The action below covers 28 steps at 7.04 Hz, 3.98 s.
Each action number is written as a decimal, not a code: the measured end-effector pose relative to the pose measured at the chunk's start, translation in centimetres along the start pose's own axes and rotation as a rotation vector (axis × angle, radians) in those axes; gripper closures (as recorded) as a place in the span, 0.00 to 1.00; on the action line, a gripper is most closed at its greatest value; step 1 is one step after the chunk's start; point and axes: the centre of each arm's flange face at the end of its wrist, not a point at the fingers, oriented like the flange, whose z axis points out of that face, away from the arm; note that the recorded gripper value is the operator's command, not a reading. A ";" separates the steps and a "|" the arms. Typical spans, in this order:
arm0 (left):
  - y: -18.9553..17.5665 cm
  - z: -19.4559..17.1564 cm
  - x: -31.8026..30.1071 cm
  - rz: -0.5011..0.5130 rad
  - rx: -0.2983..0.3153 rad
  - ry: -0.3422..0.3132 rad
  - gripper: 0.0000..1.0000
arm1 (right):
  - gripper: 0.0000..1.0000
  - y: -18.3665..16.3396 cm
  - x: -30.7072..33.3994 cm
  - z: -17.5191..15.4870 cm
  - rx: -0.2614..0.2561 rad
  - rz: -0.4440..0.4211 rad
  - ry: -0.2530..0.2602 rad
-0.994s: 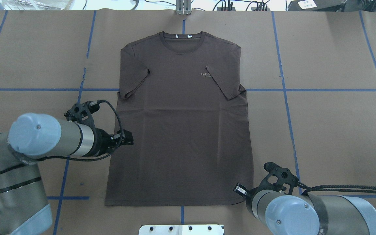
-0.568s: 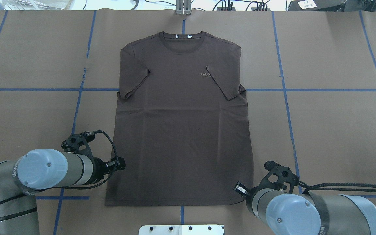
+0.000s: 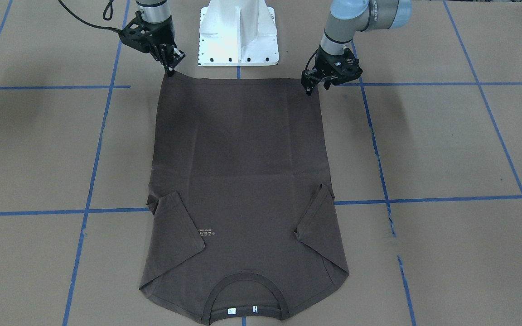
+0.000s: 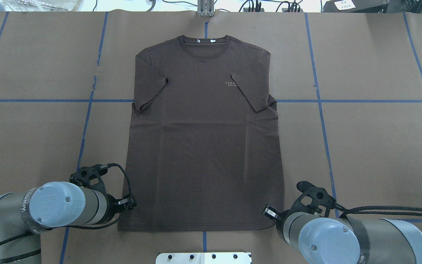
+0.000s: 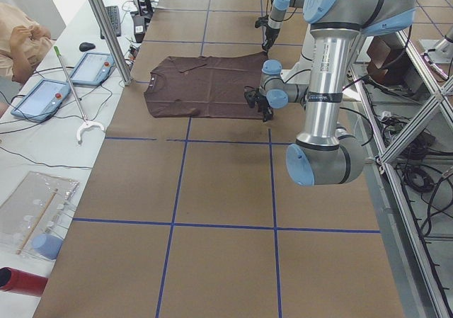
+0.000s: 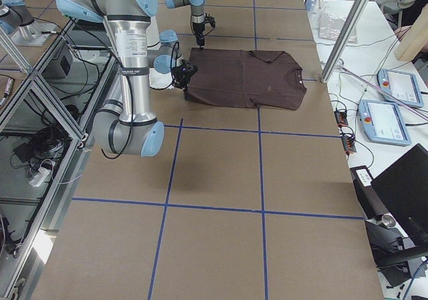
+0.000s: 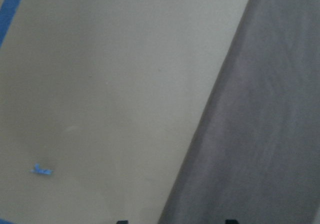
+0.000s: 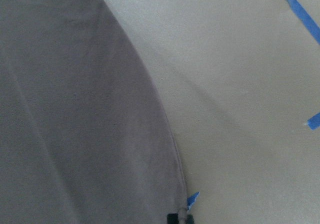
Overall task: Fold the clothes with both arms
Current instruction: 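Move the left gripper to the other hem corner nearest the robot, then grasp both hem corners with both grippers and lift, then carry the hem over toward the collar with both grippers and release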
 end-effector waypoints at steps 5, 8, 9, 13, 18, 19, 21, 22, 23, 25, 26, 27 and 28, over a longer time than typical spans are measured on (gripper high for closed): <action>2.3 0.6 -0.3 0.022 -0.054 -0.022 0.99 | 1.00 0.0 0.0 0.0 0.000 0.000 0.000; 2.8 0.0 -0.2 0.012 -0.075 -0.029 1.00 | 1.00 -0.2 0.0 -0.1 0.001 0.001 -0.002; 3.5 -2.2 0.2 0.013 -0.098 -0.032 1.00 | 1.00 0.0 0.0 -0.5 -0.005 0.000 -0.008; 5.1 -8.8 1.4 0.022 -0.186 -0.019 1.00 | 1.00 0.7 0.2 -6.1 -0.048 -0.013 -0.038; -17.9 -9.6 9.9 0.046 0.120 0.061 1.00 | 1.00 -16.5 -13.0 -3.7 0.155 -0.072 -0.062; -23.0 -9.7 10.4 0.043 0.176 0.080 1.00 | 1.00 -20.8 -15.6 -1.7 0.176 -0.062 -0.055; -30.9 -9.6 10.5 0.028 0.278 0.092 1.00 | 1.00 -30.0 -19.5 2.5 0.183 -0.027 -0.072; -33.5 -8.6 11.5 0.027 0.316 0.093 1.00 | 1.00 -33.1 -21.5 3.6 0.182 -0.029 -0.066; -35.0 -7.8 12.5 0.027 0.336 0.099 1.00 | 1.00 -34.9 -23.4 4.7 0.183 -0.031 -0.062; -36.9 -6.2 13.6 0.025 0.365 0.102 0.98 | 1.00 -36.4 -25.0 6.7 0.184 -0.042 -0.082; -37.8 -5.1 13.7 0.026 0.381 0.105 0.78 | 0.48 -36.9 -25.2 7.2 0.187 -0.054 -0.078; -38.6 -4.1 13.3 0.028 0.395 0.107 0.70 | 0.32 -37.3 -25.5 7.8 0.190 -0.066 -0.068; -38.9 -3.5 12.9 0.030 0.400 0.107 0.59 | 0.28 -37.4 -25.6 8.1 0.193 -0.072 -0.065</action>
